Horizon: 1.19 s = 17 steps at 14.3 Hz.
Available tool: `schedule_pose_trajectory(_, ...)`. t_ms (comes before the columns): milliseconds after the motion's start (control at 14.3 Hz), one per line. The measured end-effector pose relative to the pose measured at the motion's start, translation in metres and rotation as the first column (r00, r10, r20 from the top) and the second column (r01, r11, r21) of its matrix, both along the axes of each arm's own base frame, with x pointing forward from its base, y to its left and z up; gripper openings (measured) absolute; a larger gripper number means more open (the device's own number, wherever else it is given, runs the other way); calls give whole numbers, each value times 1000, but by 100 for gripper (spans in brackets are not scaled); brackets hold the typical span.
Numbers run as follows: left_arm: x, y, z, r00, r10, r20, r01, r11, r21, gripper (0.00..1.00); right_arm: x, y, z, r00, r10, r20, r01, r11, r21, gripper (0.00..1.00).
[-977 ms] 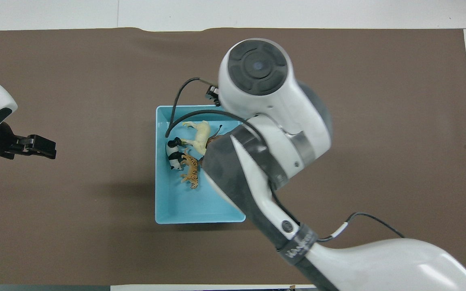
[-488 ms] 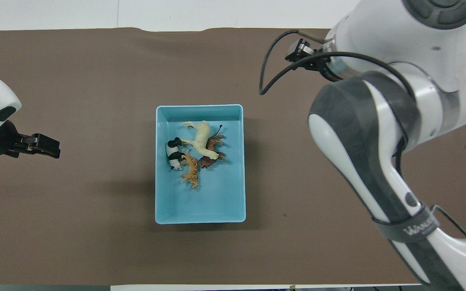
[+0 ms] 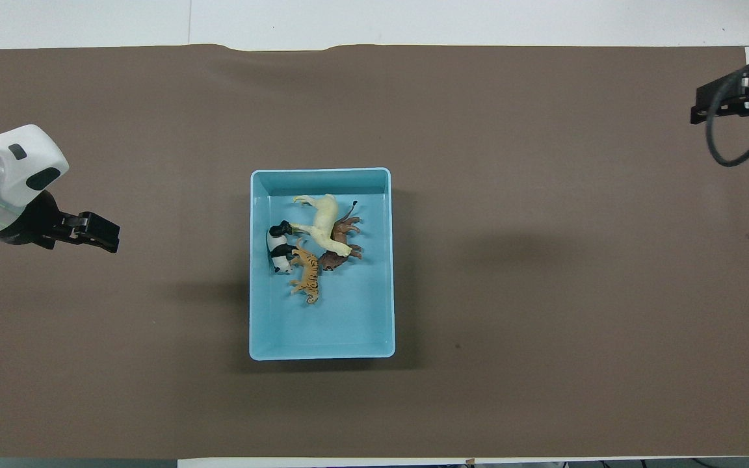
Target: Put all toys into storage box
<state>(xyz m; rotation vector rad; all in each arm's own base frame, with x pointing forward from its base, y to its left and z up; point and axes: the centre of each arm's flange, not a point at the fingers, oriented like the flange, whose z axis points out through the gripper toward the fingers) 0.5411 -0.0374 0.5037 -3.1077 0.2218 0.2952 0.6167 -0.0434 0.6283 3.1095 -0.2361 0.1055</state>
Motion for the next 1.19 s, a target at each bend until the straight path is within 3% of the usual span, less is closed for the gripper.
schedule_pose_trajectory(279,0,1,1,1000,2,2,-2,1000,0,100,-52,-21,38,996,2,-87,-1,1000,6,100)
schedule_pose_trajectory(488,1,3,2,1000,5,11,-5,1000,-1,100,-76,-19,35,994,2,-109,1,1000,26,100)
schedule_pose_trajectory(698,5,3,5,999,6,43,-5,1000,-3,100,-81,-24,21,995,-8,-103,11,999,33,100)
schedule_pose_trajectory(1186,7,3,13,998,6,64,-5,1000,-5,100,-77,-34,22,998,-25,-55,28,999,43,100)
